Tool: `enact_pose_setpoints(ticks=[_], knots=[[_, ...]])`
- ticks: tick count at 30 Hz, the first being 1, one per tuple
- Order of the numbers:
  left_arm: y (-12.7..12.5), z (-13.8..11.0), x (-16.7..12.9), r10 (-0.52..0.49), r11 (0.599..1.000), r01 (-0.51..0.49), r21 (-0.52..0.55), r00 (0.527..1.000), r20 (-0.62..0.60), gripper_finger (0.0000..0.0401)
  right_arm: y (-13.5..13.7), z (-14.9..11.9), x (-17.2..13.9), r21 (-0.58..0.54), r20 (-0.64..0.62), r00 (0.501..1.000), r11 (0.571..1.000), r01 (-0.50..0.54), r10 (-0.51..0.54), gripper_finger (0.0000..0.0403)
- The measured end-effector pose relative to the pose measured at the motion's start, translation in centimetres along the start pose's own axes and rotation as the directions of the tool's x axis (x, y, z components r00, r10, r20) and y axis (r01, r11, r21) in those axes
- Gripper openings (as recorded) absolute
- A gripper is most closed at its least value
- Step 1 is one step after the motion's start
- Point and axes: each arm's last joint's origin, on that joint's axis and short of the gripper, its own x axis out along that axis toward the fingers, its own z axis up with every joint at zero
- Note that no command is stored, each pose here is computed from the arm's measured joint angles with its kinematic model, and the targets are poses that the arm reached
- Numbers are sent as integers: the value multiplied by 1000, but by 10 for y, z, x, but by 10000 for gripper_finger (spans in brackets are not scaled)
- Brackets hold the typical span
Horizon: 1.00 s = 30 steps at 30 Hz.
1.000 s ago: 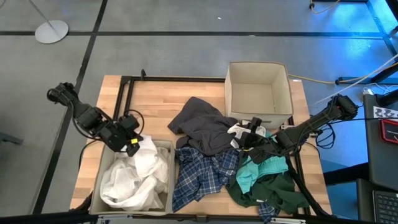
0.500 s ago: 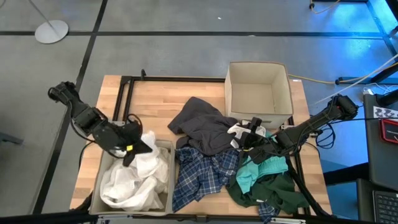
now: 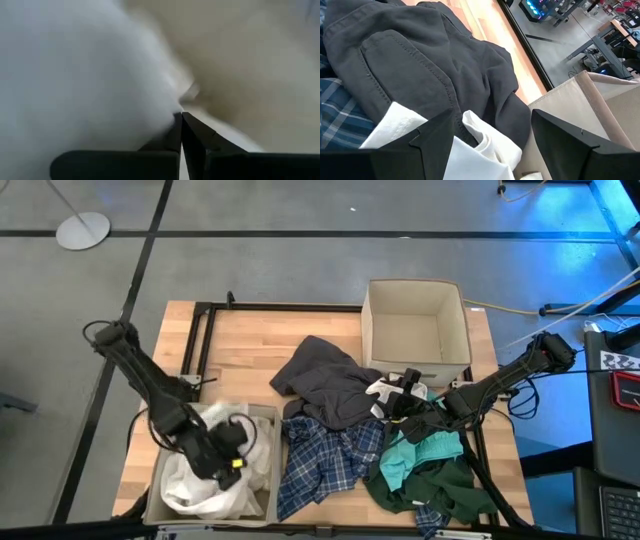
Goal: Sort clothes
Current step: Put the white shirt into the bottom left brown laundry bin
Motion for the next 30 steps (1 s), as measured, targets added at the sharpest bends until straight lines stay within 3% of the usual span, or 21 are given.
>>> enact_pose_setpoints(ticks=[3,6,13,22,25,30], knots=[[10,-15,25,67,992,-82,-91,986,-149,1,0,0,0,0,0,1000,1000,0,0,264],[22,-26,46,127,979,-154,-131,972,-197,1,0,0,0,1,0,1000,1000,0,0,264],[43,-26,70,197,965,-227,-134,958,-207,1,0,0,0,1,0,1000,1000,0,0,264],[45,-14,73,175,970,-201,-134,968,-182,3,0,0,0,1,0,1000,1000,-1,1,264],[44,-14,74,170,972,-194,-132,970,-176,20,0,0,0,1,0,1000,1000,0,0,264],[43,-13,74,166,973,-187,-133,974,-154,87,0,0,0,0,0,1000,1000,0,0,264]])
